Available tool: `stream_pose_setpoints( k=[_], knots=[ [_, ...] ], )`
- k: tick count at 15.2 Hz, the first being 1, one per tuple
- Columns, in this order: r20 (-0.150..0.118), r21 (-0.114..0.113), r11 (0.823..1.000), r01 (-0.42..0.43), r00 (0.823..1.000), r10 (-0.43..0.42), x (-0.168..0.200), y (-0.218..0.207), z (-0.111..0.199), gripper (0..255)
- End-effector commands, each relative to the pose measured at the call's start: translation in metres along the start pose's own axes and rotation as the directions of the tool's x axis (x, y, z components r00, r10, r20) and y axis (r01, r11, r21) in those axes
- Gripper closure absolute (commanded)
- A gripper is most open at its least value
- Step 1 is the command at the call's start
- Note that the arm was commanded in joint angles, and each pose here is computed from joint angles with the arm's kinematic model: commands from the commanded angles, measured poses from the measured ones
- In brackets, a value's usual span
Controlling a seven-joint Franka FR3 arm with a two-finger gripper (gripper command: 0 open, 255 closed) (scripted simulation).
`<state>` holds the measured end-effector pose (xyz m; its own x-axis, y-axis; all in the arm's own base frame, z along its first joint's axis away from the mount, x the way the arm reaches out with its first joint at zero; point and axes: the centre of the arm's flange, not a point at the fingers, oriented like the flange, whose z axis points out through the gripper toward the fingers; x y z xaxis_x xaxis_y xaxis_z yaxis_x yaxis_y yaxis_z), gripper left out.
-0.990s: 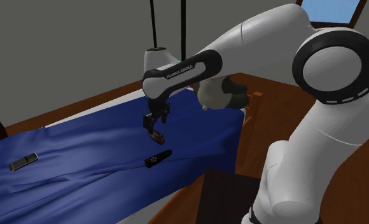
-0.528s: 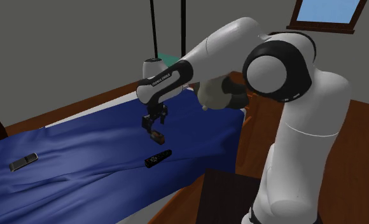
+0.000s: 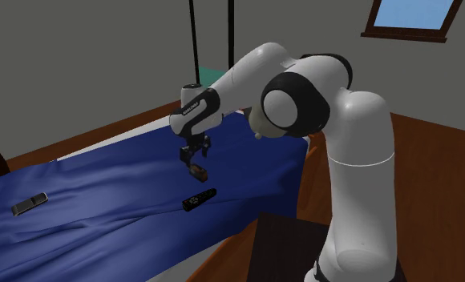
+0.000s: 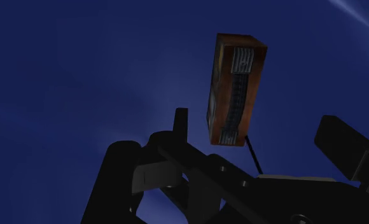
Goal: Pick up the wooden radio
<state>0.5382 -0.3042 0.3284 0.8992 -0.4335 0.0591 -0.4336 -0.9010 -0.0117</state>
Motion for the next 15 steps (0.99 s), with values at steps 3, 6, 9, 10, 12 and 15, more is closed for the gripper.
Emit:
stream_pose_setpoints(
  k=[3, 6, 9, 10, 12, 15],
  knots=[
    [0.0, 0.0, 1.0, -0.002, 1.0, 0.002, 0.0, 0.002, 0.021, 0],
    [0.0, 0.0, 1.0, -0.002, 1.0, 0.002, -0.001, 0.002, 0.035, 0],
    [0.0, 0.0, 1.0, -0.002, 1.0, 0.002, -0.002, 0.001, 0.034, 255],
    [0.0, 0.0, 1.0, -0.002, 1.0, 0.002, -0.002, 0.0, 0.034, 255],
    [0.0, 0.0, 1.0, -0.002, 1.0, 0.002, -0.002, 0.001, 0.034, 255],
    [0.0, 0.0, 1.0, -0.002, 1.0, 0.002, -0.002, 0.0, 0.035, 255]
  ],
)
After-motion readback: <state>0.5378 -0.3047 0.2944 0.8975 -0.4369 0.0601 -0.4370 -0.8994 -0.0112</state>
